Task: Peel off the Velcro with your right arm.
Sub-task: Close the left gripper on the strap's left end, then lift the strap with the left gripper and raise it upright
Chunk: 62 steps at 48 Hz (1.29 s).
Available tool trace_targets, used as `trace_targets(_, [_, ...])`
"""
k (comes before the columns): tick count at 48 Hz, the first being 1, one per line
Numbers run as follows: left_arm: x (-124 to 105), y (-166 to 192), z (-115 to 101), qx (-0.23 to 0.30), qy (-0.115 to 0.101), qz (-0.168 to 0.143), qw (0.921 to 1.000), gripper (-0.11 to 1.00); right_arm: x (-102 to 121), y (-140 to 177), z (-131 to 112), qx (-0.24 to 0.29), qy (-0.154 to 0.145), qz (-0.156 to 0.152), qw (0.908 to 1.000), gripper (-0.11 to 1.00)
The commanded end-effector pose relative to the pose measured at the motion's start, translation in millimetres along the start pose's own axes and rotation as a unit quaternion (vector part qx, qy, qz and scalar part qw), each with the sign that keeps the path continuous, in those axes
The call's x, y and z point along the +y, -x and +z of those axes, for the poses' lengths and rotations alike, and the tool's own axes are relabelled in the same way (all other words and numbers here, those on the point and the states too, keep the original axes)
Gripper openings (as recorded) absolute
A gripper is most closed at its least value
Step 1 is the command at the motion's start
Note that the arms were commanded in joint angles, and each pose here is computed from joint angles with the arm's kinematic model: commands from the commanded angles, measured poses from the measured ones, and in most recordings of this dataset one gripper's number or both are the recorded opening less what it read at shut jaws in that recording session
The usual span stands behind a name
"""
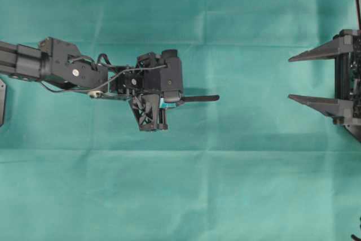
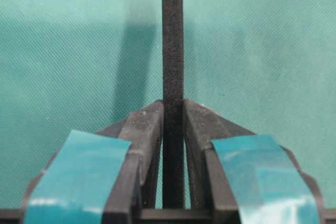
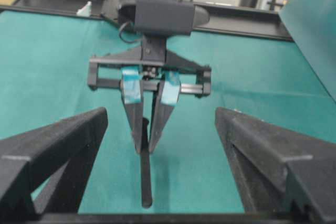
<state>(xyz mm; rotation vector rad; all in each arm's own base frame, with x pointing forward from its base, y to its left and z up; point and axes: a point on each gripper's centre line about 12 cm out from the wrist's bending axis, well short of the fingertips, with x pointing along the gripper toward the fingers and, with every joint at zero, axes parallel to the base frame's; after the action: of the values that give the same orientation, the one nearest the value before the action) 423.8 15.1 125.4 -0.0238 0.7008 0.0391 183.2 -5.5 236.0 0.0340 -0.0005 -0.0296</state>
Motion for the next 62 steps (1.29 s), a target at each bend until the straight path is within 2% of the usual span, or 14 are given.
trace_targets(1, [-1,20,23,-0.031,0.0,-0.001,0.9995,0.1,0,-2,6,-0.012,0.0,-0.001,0.9999,0.68])
trace_targets(21, [-1,86,68,-0.086,0.0,-0.002,0.9963,0.1,1,-3,21,-0.032,0.01,0.004,0.9994,0.68])
trace_targets(35, [1,116,80,-0.1,0.001,-0.001,0.995,0.1,3,-9,41,-0.051,0.018,0.007,0.9985,0.68])
trace_targets(55, [1,150,94,-0.133,0.003,0.0,0.9911,0.1,3,-13,43,-0.05,0.02,0.006,0.9986,0.68])
trace_targets(62, [1,154,93,-0.139,0.006,-0.001,0.9902,0.1,3,-15,45,-0.049,0.033,0.008,0.9982,0.68])
